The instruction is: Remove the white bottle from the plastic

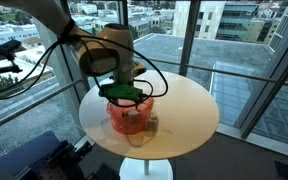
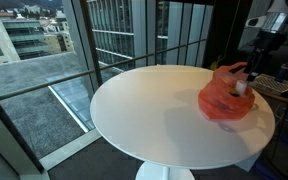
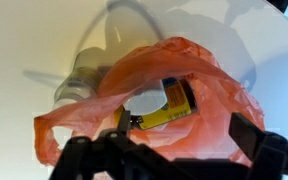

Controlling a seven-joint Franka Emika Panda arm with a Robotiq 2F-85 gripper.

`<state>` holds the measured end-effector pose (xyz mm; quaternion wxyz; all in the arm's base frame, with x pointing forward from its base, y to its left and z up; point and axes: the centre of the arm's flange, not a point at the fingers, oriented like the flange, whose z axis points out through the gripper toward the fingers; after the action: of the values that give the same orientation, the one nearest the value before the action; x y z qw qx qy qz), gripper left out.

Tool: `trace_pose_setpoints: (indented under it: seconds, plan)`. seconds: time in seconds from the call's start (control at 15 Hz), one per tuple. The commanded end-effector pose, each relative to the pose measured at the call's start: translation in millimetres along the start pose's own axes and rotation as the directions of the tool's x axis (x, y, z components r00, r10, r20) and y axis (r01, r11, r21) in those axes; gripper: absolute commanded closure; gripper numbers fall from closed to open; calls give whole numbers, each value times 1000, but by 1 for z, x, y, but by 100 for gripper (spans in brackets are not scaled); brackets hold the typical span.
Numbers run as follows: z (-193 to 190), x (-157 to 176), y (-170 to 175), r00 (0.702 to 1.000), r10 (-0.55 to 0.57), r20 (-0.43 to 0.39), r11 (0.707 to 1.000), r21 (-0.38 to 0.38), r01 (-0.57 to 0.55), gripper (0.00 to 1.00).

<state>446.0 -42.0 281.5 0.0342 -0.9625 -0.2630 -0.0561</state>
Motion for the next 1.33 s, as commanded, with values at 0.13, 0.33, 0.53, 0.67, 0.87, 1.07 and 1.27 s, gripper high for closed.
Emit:
trace_pose_setpoints:
  seconds: [0.13,0.33,0.53,0.67,0.87,1.07,1.27]
  plan:
    - [11,-1,11,1000,-25,-10,1000,5,25,0]
    - [15,1,15,999,-36,-7,999,19,36,0]
    - [15,6,10,998,-52,-19,999,12,53,0]
    - [18,9,8,998,-64,-27,998,3,64,0]
    - [20,14,10,997,-69,-35,998,-15,69,0]
    - [23,15,15,997,-65,-39,998,-28,64,0]
    - [28,13,20,998,-57,-38,998,-32,56,0]
